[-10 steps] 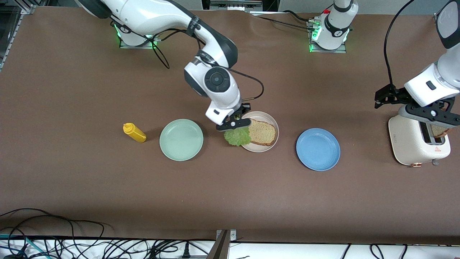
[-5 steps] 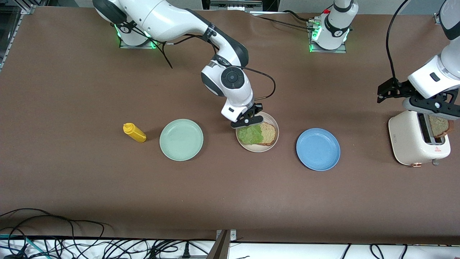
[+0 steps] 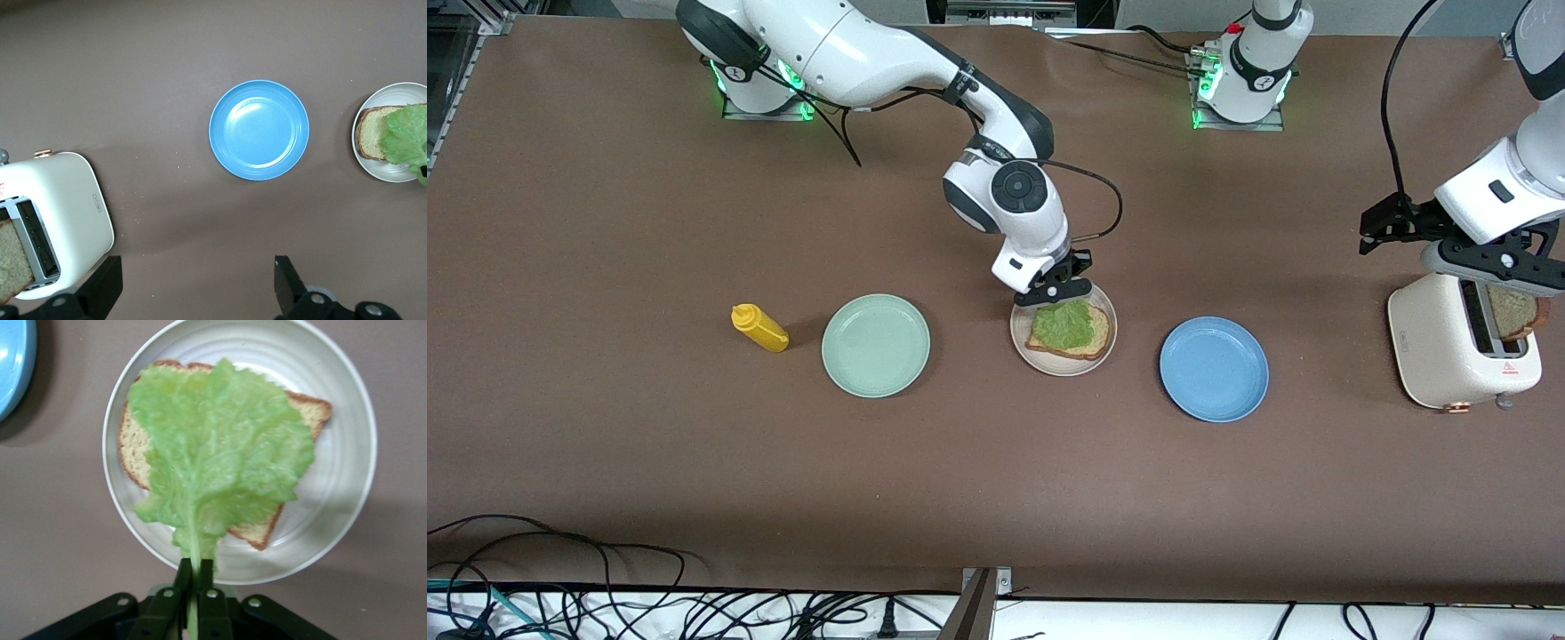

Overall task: Make sandwich on beige plate with both arms
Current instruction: 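Lower the lettuce onto the bread with the right gripper and open it, then move the right gripper from the beige plate to the yellow mustard bottle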

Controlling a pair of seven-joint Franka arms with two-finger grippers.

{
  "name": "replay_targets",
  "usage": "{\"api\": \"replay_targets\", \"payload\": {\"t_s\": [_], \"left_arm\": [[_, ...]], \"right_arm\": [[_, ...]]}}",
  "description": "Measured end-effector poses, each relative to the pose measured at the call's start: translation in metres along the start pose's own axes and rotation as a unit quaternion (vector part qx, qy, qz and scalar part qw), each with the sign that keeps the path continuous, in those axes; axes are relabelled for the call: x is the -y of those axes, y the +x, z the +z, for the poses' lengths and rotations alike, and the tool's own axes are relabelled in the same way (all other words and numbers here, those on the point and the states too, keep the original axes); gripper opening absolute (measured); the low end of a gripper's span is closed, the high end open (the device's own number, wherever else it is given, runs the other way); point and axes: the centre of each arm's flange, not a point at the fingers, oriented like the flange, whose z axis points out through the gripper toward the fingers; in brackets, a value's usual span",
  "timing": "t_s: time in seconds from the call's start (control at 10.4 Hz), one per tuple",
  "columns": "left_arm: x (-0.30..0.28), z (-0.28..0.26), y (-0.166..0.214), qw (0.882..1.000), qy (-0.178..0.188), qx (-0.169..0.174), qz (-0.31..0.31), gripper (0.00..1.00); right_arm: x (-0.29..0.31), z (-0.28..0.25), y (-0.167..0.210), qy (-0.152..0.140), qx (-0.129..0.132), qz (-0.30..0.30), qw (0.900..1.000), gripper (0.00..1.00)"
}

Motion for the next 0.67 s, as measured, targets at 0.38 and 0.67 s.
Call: {"api": "replay_targets", "payload": {"t_s": [0.38,0.67], "left_arm": [[-0.002,0.0,0.0,1.0,-0.003,-0.001,0.001,1.0],[-0.003,-0.001,0.001,1.0,-0.004,-0.003,0.001,1.0]], "right_arm": [[-0.008,-0.001,0.008,-0.028,0.0,0.018,0.999,0.69],[-0.063,-0.064,0.058,-0.075,0.022,0.069,0.995,1.0]]}}
